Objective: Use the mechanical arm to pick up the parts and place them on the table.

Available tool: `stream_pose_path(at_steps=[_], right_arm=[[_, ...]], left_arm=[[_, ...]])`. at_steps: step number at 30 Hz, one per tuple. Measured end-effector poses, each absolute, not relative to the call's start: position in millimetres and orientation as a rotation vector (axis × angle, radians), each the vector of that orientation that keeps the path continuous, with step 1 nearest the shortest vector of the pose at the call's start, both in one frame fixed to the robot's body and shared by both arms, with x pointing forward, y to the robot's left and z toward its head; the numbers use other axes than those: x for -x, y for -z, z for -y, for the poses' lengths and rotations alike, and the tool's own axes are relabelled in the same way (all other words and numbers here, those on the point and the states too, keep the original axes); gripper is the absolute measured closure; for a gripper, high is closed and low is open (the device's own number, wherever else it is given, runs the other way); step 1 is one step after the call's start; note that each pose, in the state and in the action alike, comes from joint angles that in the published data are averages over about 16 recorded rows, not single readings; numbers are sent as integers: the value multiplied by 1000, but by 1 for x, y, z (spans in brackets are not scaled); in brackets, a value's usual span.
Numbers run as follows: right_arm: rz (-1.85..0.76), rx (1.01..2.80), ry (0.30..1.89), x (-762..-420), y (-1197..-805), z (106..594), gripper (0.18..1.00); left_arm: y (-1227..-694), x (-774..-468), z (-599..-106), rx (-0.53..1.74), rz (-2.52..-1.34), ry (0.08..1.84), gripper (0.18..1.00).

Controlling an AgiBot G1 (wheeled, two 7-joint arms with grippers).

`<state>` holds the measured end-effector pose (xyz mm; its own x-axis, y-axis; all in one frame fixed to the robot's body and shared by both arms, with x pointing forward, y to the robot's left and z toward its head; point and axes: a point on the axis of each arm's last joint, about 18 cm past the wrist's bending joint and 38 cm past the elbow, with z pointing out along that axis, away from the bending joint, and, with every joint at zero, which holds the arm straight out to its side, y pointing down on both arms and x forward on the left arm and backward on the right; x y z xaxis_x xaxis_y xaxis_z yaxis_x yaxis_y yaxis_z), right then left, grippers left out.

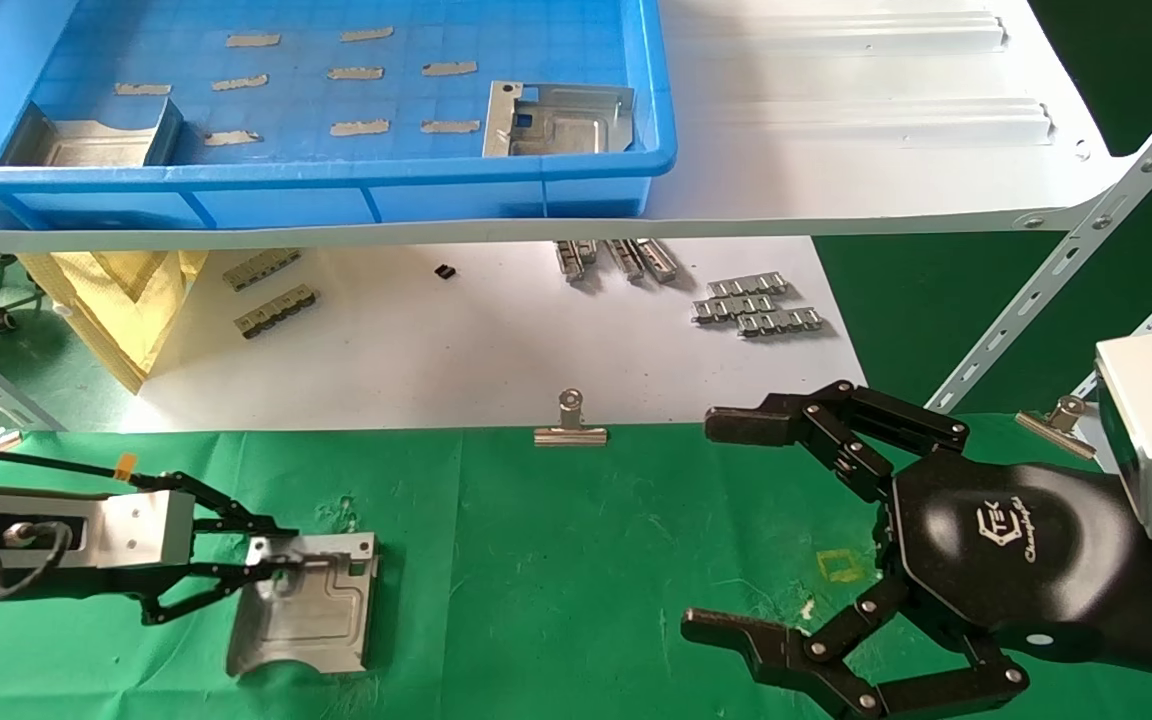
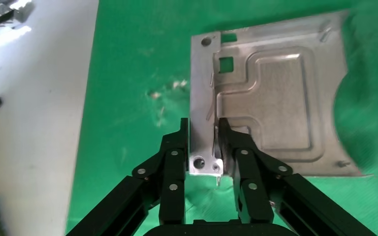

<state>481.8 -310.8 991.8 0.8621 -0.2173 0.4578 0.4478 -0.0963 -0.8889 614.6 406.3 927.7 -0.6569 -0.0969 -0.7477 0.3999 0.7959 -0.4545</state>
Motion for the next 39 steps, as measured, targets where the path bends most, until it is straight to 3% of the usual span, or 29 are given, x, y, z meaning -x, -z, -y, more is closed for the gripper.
stream_pose_path(at_steps=[7, 22, 29, 39], right_arm=[[186, 1573, 562, -482, -992, 311, 179], [186, 1573, 562, -482, -992, 311, 179], [186, 1573, 563, -482, -992, 311, 179], [186, 1573, 563, -482, -992, 311, 179]], left_arm=[[-932, -604, -406, -143, -2182, 926, 812], [-941, -584, -400, 28, -2082, 1368, 479], [-942, -582, -399, 48, -2052, 1425, 336], [-943, -580, -391, 27, -2051, 1449, 222]])
